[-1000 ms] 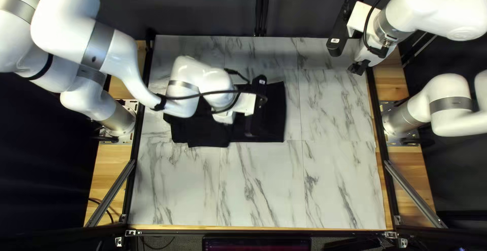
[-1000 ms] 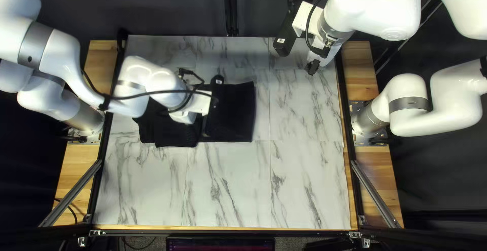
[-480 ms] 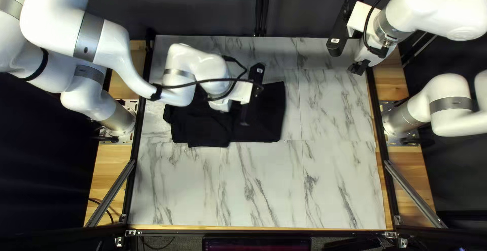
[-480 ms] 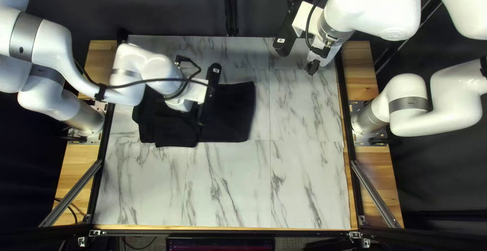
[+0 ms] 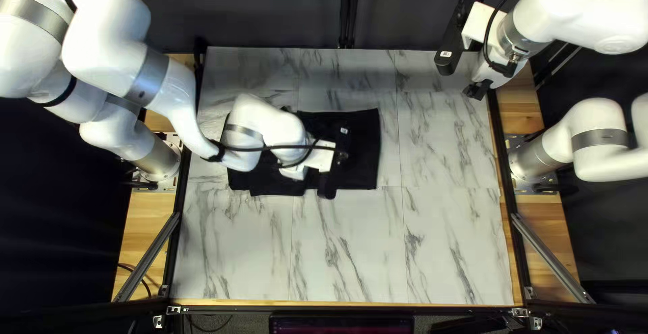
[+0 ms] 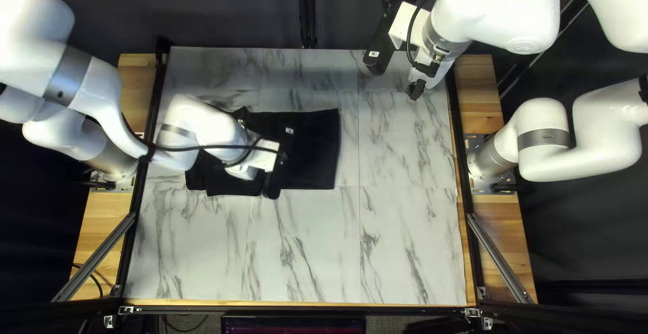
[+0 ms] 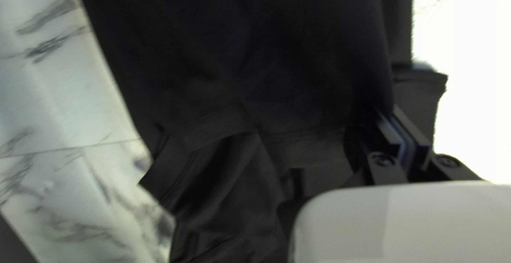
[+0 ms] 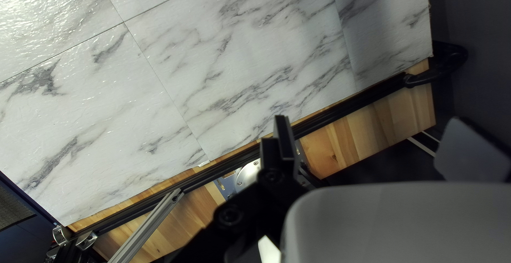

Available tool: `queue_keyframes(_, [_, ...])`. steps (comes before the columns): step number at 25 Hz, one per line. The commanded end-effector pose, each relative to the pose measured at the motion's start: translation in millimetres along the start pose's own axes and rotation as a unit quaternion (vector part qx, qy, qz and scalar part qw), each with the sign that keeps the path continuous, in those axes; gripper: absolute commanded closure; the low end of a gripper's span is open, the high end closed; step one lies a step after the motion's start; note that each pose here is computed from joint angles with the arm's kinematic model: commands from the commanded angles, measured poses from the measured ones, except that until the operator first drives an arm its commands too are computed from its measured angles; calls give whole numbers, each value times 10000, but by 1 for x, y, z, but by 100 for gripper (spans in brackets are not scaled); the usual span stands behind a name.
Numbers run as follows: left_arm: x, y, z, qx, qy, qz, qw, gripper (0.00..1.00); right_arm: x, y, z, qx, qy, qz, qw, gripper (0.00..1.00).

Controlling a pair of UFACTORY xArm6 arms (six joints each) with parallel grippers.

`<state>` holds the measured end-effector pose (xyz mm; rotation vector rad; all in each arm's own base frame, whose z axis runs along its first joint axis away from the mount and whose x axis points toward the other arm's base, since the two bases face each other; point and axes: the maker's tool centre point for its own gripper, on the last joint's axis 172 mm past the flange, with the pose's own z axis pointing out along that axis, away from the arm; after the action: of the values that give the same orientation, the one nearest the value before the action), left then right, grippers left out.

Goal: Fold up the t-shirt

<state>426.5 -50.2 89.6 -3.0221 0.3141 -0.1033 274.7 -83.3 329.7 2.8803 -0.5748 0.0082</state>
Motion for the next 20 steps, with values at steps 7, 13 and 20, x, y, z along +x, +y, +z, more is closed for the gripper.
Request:
queue_keyframes(7, [1, 25, 25, -209, 23, -116, 9997, 71, 0, 0, 0, 0, 0, 0, 10000, 0])
queue_keyframes(13, [-4, 27, 32, -302, -110, -175, 9993, 0, 0, 0, 0, 0, 0, 0, 10000, 0])
queue_keyframes(20, [4, 26, -4, -161, -44, -289, 9994, 0, 0, 0, 0, 0, 0, 0, 10000, 0])
